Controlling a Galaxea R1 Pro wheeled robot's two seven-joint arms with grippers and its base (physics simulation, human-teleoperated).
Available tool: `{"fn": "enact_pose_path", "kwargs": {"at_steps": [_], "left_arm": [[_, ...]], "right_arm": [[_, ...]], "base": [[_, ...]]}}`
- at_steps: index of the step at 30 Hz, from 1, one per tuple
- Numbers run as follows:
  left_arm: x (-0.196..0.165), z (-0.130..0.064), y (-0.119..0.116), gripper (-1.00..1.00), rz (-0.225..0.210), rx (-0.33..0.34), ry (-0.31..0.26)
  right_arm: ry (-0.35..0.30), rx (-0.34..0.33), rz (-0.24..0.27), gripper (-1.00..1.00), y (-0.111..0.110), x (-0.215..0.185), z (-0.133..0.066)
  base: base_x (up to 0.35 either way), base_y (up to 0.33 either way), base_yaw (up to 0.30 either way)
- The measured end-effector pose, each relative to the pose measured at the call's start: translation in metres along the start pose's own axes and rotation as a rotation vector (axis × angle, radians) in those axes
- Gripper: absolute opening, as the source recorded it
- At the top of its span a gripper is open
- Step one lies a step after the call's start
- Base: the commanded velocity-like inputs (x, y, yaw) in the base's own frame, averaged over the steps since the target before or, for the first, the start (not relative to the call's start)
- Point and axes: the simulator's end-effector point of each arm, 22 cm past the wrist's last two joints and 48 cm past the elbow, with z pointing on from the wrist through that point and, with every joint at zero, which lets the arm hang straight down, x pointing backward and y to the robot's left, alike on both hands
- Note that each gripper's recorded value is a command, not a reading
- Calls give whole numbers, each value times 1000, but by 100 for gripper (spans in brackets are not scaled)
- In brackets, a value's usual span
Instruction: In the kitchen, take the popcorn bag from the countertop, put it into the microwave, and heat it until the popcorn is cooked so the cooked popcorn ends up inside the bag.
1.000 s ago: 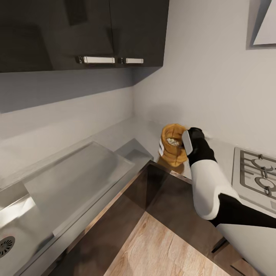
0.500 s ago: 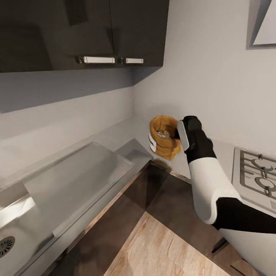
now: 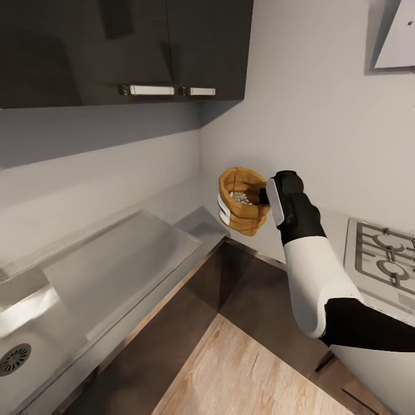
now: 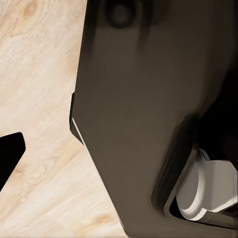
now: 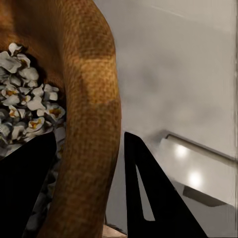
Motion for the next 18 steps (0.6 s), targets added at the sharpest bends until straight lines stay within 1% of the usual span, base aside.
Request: {"fn": "enact_pose_path", "kwargs": {"at_steps": [3,7,13,16,18], "left_arm": [[2,-1,-7,100,0,8,2],[2,-1,-8,100,0,9,3],[2,-1,-8,100,-1,8,2],[2,-1,-7,100,-1,8,2],[2,-1,-7,100,-2,6,2]], "right_arm": [[1,-2,1,-100,0,0,0],[1,-14,2,-100,3,0,0],[2,-14,3,-100,2,0,1],[10,-11,1,-100,2,3,2],[29,-13,-2,-100,4,10,6]], "base": [[-341,0,0],[-344,45,0],[-345,90,0],[-345,93,0],[-345,93,0]]}}
